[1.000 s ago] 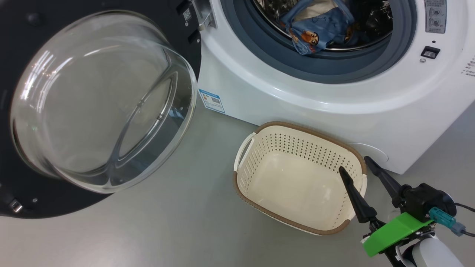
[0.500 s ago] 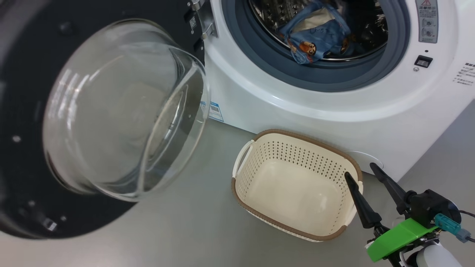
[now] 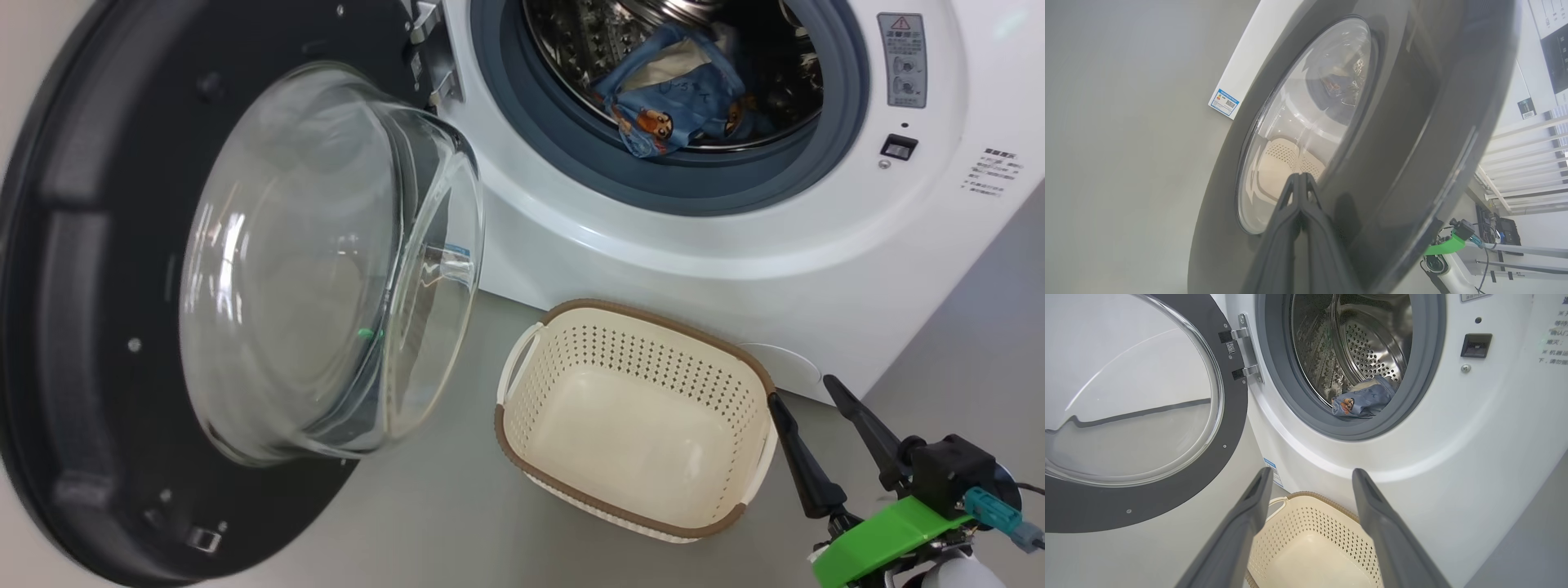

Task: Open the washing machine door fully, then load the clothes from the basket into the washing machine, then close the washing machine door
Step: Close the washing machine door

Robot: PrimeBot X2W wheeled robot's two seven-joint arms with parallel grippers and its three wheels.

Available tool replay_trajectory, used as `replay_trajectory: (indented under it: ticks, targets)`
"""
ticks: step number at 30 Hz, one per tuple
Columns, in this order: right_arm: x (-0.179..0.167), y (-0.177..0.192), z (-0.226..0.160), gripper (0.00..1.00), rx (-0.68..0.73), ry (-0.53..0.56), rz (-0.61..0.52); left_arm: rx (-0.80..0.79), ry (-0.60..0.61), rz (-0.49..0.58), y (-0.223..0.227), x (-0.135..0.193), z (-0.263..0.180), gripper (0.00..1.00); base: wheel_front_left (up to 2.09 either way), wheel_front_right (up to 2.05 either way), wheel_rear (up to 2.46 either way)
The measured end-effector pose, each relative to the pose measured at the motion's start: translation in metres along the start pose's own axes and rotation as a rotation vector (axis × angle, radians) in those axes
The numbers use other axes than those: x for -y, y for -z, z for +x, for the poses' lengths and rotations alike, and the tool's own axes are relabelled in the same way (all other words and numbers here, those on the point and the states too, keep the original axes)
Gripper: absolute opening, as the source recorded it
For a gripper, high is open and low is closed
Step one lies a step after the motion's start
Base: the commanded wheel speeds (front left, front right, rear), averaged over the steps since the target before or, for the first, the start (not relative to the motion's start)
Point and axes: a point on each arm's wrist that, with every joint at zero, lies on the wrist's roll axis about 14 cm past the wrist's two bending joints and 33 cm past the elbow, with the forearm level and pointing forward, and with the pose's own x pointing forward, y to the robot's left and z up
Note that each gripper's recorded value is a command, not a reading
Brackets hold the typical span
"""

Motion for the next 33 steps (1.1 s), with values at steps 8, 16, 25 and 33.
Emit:
replay_trajectory:
  ticks: [8,16,25,33]
  targets:
    - [0.009,-0.003,-0.013,1.0,0.003,0.042,-0.003,-0.072,0.133,0.082,0.016,0.042,0.017,0.0,0.0,0.0,0.0]
    - [0.022,-0.006,-0.032,1.0,0.008,0.105,-0.002,-0.138,0.251,0.139,0.03,0.077,0.034,0.0,0.0,0.0,0.0]
    - [0.04,-0.013,-0.052,1.0,0.029,0.189,0.003,-0.202,0.359,0.157,0.044,0.106,0.063,0.0,0.0,0.0,0.0]
    - [0.059,-0.019,-0.077,1.0,0.046,0.279,-0.001,-0.256,0.471,0.196,0.051,0.141,0.092,0.0,0.0,0.0,0.0]
